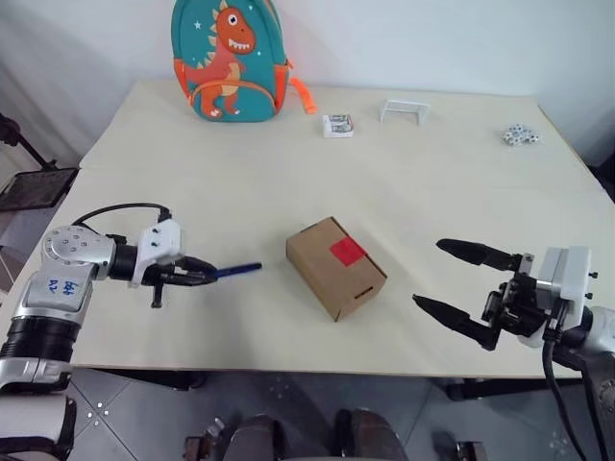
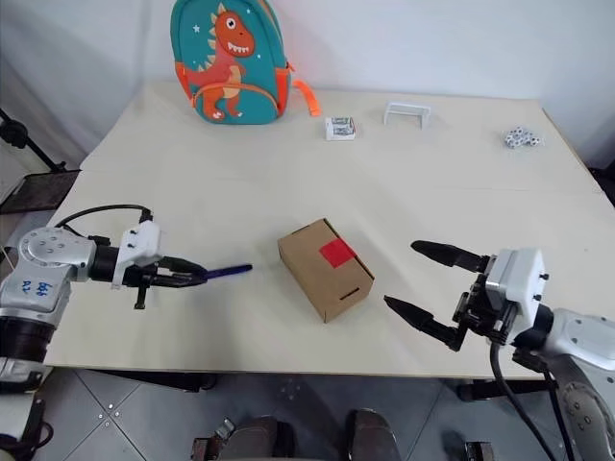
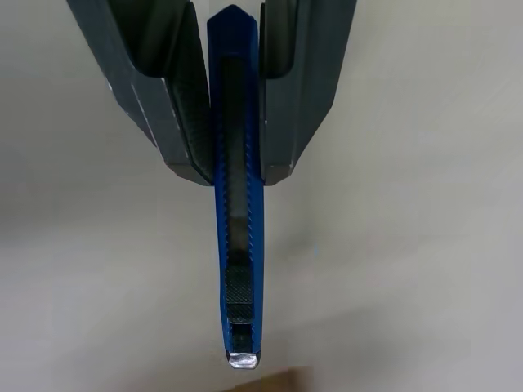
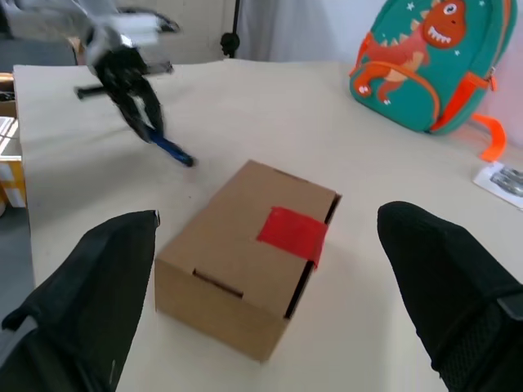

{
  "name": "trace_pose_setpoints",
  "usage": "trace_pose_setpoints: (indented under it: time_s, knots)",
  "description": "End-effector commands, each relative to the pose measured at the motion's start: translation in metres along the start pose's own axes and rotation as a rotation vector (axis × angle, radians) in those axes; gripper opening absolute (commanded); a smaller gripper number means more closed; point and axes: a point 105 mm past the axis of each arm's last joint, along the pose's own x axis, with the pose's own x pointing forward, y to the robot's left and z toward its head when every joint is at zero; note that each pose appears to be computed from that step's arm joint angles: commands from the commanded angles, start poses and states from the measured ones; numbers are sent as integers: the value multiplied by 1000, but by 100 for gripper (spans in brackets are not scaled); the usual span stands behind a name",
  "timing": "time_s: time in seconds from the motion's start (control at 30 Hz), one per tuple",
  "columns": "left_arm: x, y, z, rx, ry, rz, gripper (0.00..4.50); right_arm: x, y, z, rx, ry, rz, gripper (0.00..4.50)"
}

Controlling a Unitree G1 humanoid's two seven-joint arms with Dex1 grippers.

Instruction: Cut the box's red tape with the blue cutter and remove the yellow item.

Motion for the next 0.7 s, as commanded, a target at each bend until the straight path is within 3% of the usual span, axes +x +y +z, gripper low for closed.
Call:
trace_pose_setpoints:
  time_s: [0.03, 0.13, 0.3, 0.43, 0.53, 0.63, 0.7]
  knots:
    - [26, -16, 27, 97, 12, -93, 46, -8, 1, 5, -32, 20, -12, 450]
    - [59, -32, 44, 130, 20, -147, 46, -18, 4, -4, -21, 82, -33, 450]
    - [98, -54, 68, 18, -33, -197, 46, -44, 18, -22, 52, 214, -74, 450]
    - [115, -67, 70, -105, 2, -219, 46, -60, 29, -28, 70, 298, -101, 450]
    - [123, -73, 72, -105, 41, -227, 46, -68, 37, -33, 84, 348, -99, 450]
    - [130, -69, 76, -90, 80, -190, 46, -67, 41, -38, 93, 387, -98, 397]
    - [137, -62, 78, -90, 103, -151, 46, -60, 44, -40, 74, 400, -73, 329]
